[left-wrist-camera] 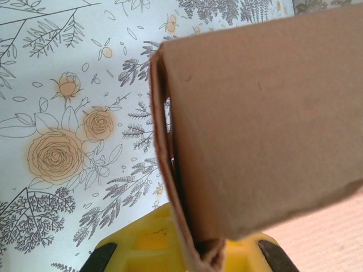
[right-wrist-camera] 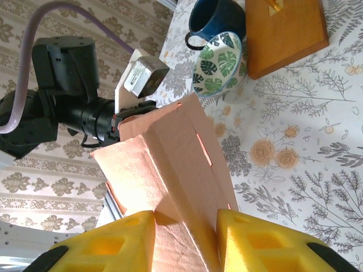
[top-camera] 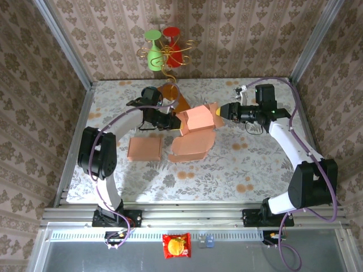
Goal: Fold the paper box
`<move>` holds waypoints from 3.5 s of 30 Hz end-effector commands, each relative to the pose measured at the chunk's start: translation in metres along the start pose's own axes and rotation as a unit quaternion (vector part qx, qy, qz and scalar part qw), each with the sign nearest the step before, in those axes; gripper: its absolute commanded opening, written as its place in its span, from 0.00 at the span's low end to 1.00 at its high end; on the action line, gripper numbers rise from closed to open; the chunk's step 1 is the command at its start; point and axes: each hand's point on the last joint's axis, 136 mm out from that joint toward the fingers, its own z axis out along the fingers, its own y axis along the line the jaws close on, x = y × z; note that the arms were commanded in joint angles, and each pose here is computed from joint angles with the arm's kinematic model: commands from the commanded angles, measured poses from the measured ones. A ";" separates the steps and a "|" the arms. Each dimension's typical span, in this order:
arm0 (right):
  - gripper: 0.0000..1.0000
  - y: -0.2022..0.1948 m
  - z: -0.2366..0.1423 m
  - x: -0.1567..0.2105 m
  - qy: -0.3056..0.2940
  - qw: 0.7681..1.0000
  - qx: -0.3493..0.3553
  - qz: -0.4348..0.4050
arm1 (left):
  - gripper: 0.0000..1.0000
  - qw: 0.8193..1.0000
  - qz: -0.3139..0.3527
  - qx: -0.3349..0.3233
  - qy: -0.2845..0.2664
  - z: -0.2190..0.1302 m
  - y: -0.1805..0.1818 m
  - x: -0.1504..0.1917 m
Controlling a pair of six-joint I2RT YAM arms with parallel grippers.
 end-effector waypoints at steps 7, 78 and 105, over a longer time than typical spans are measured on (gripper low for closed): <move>0.33 -0.006 0.006 0.004 0.017 0.997 0.068 -0.031 | 0.00 1.000 0.011 -0.021 -0.011 -0.004 -0.009 -0.010; 0.00 -0.134 -0.002 0.068 0.072 0.757 0.647 -0.051 | 0.00 0.978 -0.084 -0.192 0.005 0.054 0.005 0.020; 0.00 -0.148 0.009 0.094 0.099 0.770 0.629 -0.033 | 0.10 0.977 -0.099 -0.188 -0.006 0.095 0.041 0.046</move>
